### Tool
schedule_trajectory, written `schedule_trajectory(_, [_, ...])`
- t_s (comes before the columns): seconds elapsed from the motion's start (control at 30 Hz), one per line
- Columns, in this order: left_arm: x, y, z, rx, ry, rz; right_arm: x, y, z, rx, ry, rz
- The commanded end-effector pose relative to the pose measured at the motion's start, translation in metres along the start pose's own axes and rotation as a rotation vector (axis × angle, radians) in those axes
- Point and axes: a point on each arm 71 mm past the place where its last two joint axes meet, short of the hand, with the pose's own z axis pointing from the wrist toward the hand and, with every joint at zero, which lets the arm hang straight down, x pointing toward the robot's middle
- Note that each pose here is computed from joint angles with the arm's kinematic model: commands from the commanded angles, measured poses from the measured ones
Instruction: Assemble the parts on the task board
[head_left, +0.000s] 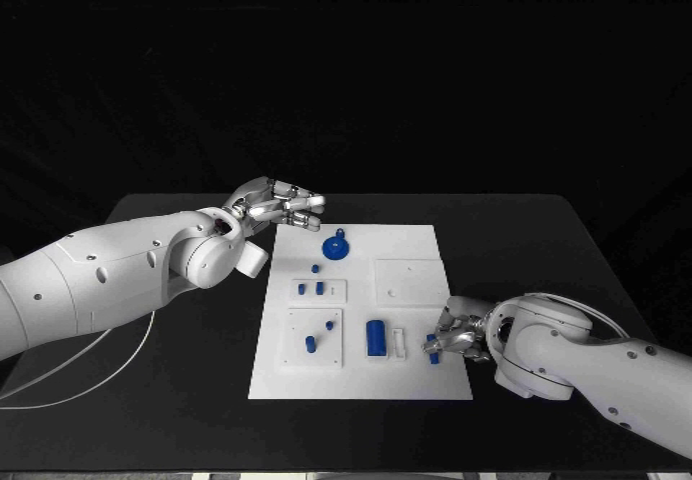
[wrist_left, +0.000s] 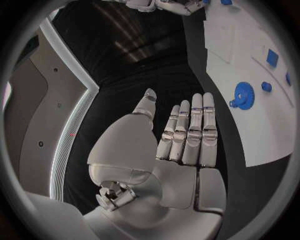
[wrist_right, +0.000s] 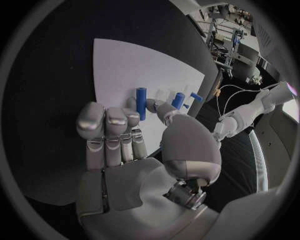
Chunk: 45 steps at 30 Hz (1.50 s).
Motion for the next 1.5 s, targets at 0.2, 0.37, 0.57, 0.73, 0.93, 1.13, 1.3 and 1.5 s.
schedule_trajectory(0.2, [0.0035,-0.0008,0.0008,0.004,0.025,-0.003,0.008,0.011,-0.005,-0.048,0.052,0.099])
schedule_trajectory(0.37, [0.0037,-0.0007,0.0009,0.003,0.027,-0.003,0.009,0.013,-0.005,-0.054,0.057,0.106])
schedule_trajectory(0.57, [0.0044,-0.0008,0.0012,0.003,0.031,-0.003,0.010,0.017,-0.003,-0.063,0.057,0.112])
schedule_trajectory(0.73, [0.0046,-0.0008,0.0013,0.003,0.033,-0.003,0.011,0.021,0.000,-0.070,0.056,0.118])
schedule_trajectory(0.93, [0.0044,-0.0007,0.0013,0.002,0.033,-0.003,0.011,0.023,0.003,-0.067,0.057,0.120])
schedule_trajectory(1.13, [0.0042,-0.0006,0.0012,0.001,0.032,-0.003,0.010,0.022,0.006,-0.060,0.041,0.122])
schedule_trajectory(1.3, [0.0043,-0.0005,0.0012,0.000,0.033,-0.002,0.009,0.022,0.007,-0.056,0.034,0.125])
schedule_trajectory(1.5, [0.0048,-0.0004,0.0014,-0.002,0.036,-0.002,0.009,0.024,0.009,-0.059,0.036,0.126])
